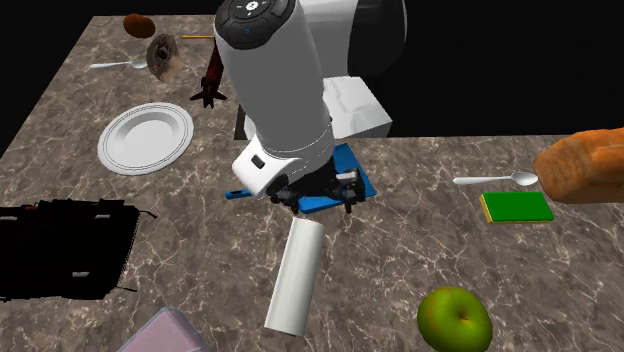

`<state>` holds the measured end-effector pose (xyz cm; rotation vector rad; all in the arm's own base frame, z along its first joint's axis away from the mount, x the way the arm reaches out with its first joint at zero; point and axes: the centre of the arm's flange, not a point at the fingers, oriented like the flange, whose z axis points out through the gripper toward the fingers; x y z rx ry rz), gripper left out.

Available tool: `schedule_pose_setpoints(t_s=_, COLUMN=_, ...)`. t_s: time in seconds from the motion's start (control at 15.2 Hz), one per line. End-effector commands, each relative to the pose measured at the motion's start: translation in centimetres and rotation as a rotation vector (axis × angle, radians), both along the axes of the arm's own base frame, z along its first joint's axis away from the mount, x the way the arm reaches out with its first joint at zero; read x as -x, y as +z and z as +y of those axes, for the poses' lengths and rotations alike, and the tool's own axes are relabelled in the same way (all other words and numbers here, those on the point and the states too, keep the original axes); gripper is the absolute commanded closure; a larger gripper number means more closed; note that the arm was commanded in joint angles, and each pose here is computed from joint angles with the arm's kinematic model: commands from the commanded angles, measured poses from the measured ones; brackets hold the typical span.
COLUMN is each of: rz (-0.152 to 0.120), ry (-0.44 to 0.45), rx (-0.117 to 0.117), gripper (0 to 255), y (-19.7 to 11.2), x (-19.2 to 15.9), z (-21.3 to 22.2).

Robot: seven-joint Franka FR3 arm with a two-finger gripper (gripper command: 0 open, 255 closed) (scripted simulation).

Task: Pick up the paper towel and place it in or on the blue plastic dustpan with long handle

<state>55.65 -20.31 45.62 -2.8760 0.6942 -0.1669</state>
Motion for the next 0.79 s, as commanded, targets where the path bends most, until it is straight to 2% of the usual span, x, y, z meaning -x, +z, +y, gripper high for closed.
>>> schedule_pose_setpoints(t_s=0.0, rz=0.005, ry=-0.026, rx=-0.016, gripper=0, y=-1.5, x=-1.4, z=-1.9)
schedule_pose_setpoints(t_s=0.53, rz=0.026, ry=-0.125, rx=-0.078, gripper=0, y=-7.8, x=-6.8, z=-9.3)
schedule_pose_setpoints(t_s=0.73, rz=0.027, ry=-0.131, rx=-0.081, gripper=0, y=-9.2, x=-7.2, z=-9.5)
